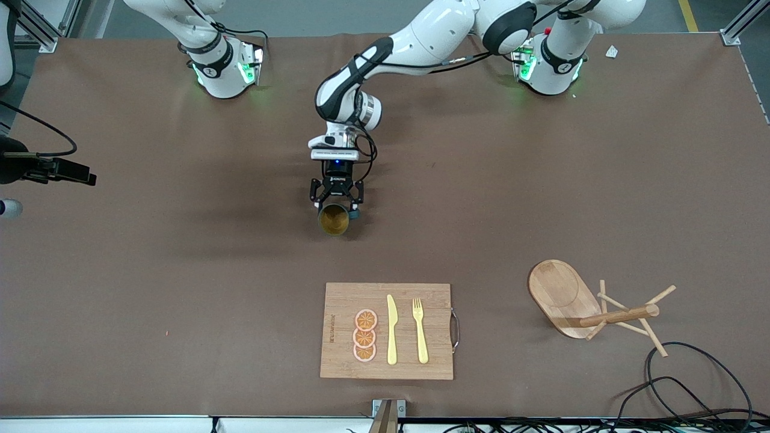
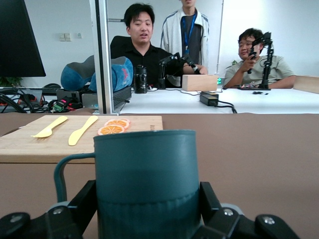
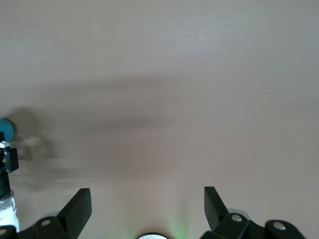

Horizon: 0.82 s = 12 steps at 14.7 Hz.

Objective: Transfer cup from left to right arm and place
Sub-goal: 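Lower the mug onto the table while the right gripper approaches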

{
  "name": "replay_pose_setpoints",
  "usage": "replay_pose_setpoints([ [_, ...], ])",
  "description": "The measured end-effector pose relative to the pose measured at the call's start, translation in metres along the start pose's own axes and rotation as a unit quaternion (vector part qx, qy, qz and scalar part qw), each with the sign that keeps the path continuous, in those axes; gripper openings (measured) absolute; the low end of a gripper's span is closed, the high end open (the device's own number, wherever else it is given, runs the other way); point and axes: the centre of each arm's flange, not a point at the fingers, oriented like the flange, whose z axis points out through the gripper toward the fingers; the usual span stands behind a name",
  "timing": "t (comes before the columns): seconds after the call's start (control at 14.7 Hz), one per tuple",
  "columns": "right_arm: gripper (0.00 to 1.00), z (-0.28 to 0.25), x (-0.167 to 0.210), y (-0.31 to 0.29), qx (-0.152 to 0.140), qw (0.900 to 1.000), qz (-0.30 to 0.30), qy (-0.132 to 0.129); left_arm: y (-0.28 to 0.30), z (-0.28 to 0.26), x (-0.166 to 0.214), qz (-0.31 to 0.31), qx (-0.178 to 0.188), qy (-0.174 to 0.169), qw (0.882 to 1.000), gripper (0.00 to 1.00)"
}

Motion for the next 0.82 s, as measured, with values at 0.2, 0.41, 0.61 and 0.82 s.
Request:
replay_pose_setpoints([
  [0.2,1.0,0.001,0.0,-0.001,0.0,1.0,0.02,-0.001,0.001,-0.015,-0.016,0.013,-0.003,0.012,1.0,0.87],
  [0.41,1.0,0.004,0.002,-0.013,0.0,0.999,0.048,-0.002,0.002,-0.024,-0.025,0.02,-0.005,0.022,1.0,0.87],
  [0.61,1.0,0.015,0.008,-0.041,-0.002,0.997,0.071,0.006,0.003,-0.03,-0.03,0.023,-0.006,0.027,0.999,0.87],
  [0.82,1.0,0.038,0.012,-0.08,-0.007,0.994,0.107,0.008,0.006,-0.041,-0.037,0.011,-0.012,0.028,0.999,0.96],
])
